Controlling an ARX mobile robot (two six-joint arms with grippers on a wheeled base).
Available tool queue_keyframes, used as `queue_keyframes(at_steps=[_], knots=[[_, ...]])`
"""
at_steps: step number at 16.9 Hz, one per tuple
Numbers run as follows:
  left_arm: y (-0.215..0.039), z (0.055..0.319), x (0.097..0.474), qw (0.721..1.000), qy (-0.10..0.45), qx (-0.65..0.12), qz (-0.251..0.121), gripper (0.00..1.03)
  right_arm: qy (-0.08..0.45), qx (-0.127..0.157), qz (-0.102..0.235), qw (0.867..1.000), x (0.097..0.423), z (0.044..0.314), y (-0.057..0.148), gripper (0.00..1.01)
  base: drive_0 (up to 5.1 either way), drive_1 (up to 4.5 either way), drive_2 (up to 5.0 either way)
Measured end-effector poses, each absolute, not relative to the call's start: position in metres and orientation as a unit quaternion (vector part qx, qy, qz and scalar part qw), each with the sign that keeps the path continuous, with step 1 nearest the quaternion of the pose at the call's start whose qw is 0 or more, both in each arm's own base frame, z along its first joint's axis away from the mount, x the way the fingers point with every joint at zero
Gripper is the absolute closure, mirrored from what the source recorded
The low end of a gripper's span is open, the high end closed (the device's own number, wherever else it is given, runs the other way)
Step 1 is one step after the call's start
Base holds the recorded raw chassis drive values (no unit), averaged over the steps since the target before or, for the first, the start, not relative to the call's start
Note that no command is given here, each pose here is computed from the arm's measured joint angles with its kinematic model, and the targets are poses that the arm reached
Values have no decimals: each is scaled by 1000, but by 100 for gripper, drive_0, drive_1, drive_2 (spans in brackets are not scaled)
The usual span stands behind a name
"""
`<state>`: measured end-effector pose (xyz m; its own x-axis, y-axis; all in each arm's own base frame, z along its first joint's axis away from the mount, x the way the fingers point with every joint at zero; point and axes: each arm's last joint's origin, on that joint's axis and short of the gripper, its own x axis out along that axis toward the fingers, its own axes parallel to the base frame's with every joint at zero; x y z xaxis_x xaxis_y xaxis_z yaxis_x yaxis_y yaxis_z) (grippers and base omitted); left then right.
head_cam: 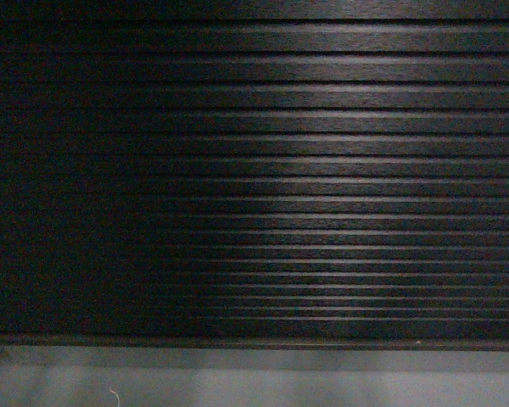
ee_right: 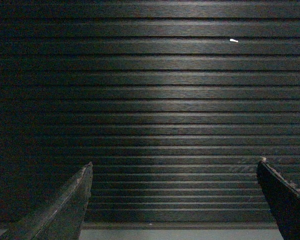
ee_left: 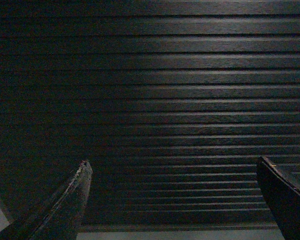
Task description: Place dark red mango on scale at checkout
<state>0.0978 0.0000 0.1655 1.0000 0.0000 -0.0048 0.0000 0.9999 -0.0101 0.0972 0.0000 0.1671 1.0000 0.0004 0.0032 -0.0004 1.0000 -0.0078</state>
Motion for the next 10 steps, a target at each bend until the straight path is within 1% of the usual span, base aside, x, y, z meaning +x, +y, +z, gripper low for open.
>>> queue_keyframes(at_steps=[10], knots=[[0, 166, 98, 1000, 2, -5, 0, 5, -2, -4, 0, 1000, 97, 167, 0, 3, 0, 0, 0]])
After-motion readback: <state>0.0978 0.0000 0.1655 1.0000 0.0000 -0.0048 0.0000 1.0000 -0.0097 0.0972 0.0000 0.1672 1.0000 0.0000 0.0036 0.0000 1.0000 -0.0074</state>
